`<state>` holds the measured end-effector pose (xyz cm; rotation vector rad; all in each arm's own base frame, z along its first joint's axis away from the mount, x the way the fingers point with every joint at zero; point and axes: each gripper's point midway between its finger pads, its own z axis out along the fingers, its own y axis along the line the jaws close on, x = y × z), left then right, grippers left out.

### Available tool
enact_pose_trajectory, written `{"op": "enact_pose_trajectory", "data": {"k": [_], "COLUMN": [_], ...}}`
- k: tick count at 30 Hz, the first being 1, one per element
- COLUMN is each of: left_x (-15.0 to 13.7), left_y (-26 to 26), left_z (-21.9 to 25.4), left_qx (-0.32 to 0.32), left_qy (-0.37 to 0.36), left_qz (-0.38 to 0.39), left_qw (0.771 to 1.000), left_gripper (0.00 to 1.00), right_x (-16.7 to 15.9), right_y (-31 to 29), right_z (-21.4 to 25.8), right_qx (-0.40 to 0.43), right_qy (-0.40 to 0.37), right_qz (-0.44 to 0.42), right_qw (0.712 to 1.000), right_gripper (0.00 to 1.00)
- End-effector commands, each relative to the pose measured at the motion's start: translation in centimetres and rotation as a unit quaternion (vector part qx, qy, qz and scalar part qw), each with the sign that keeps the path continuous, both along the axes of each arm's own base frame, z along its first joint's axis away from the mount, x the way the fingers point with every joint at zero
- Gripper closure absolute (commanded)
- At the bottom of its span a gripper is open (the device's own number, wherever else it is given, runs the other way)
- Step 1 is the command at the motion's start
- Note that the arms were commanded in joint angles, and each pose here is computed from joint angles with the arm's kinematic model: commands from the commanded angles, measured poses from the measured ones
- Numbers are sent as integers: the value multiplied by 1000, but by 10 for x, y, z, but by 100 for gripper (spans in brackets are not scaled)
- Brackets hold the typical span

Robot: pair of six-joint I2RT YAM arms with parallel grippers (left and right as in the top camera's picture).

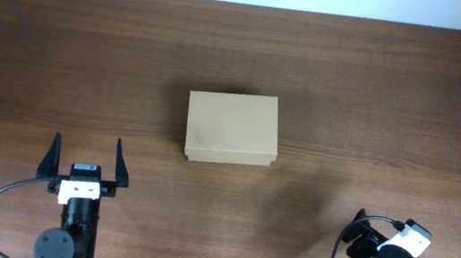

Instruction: Pack container

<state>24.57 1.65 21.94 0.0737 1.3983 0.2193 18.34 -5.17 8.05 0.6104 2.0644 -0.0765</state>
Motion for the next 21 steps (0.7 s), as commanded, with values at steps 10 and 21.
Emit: {"op": "enact_pose_trajectory", "data": {"k": [10,21], "left_x": [0,-1], "left_y": [1,1], "left_z": [-58,-63], "left_qx": [1,1], "left_qy": [119,128], "left_qz": [4,4], "left_qw": [993,992], "left_gripper": [1,0], "right_x": [0,0], "right_y": [-1,-1], "right_z": [-2,-2], "right_qx": [4,4], "right_qy": [-2,-2], "right_qz": [-7,-7], "right_qw": [1000,1000], "right_gripper": [1,1]}}
